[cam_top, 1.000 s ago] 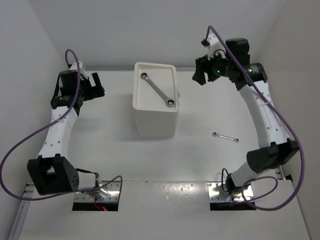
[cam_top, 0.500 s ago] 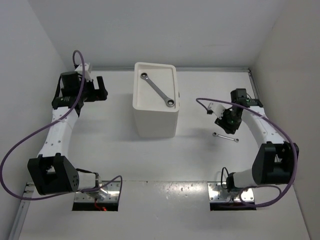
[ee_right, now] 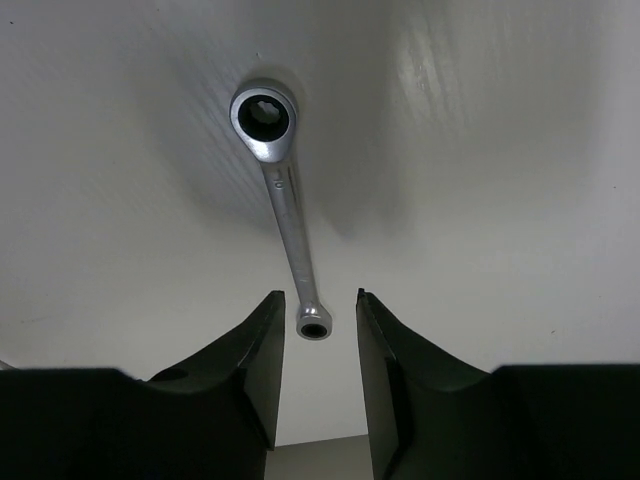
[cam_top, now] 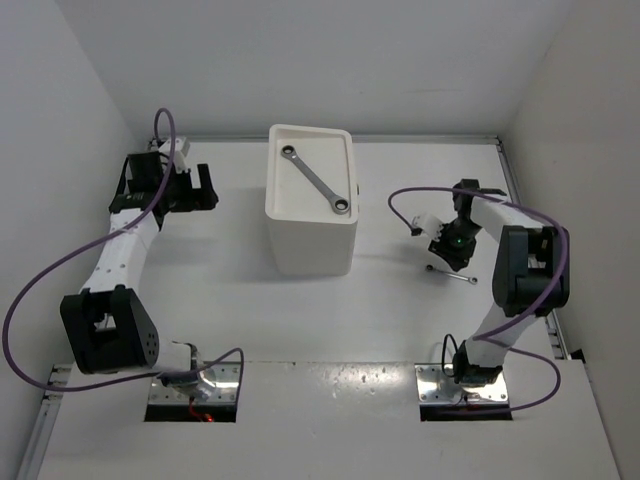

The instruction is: Sort the tools into containers

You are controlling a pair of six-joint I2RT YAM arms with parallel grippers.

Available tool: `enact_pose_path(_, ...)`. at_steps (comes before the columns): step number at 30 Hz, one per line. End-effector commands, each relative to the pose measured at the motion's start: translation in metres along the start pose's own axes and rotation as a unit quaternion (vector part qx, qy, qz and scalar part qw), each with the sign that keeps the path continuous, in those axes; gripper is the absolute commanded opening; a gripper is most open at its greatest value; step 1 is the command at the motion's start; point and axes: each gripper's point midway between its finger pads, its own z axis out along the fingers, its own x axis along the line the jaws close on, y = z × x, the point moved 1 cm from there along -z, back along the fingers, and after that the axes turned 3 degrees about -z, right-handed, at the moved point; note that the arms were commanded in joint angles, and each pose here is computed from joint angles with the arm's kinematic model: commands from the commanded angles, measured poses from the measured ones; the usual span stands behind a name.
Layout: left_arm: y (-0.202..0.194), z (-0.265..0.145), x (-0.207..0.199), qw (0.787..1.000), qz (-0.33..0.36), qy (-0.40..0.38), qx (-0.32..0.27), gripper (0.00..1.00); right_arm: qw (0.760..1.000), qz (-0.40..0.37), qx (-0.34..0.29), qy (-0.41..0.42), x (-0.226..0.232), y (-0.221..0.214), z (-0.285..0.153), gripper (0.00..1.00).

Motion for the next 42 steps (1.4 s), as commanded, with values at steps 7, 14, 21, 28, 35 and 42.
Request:
enact_pose_path(7, 0.005, 0.007, 0.006, 1.000, -0.003, -0.020, -0.006, 1.00, 1.000, -0.014, 0.025, 0.000, 0.001, -0.015, 0.016, 0.32)
enact_pose_path(14, 0.003, 0.013, 0.008, 1.000, -0.014, -0.027, 0.003, 1.00, 1.000, -0.004, 0.030, 0.001, 0.007, -0.019, 0.028, 0.32)
enact_pose_path(21, 0.003, 0.013, 0.008, 1.000, -0.014, -0.027, 0.003, 1.00, 0.999, 0.005, 0.036, 0.002, 0.006, -0.022, 0.039, 0.31)
enact_pose_path(28, -0.003, 0.015, 0.017, 1.000, -0.022, -0.019, 0.009, 1.00, 0.999, 0.013, 0.040, 0.000, 0.001, -0.019, 0.045, 0.26)
enact_pose_path(35, -0.003, 0.018, 0.015, 0.999, -0.027, -0.024, 0.010, 1.00, 0.999, 0.015, 0.037, 0.023, 0.007, -0.017, 0.046, 0.11)
enact_pose_path(42, 0.001, 0.017, 0.014, 0.999, -0.025, -0.029, 0.005, 1.00, 0.999, 0.020, 0.020, 0.031, 0.007, -0.013, 0.039, 0.04)
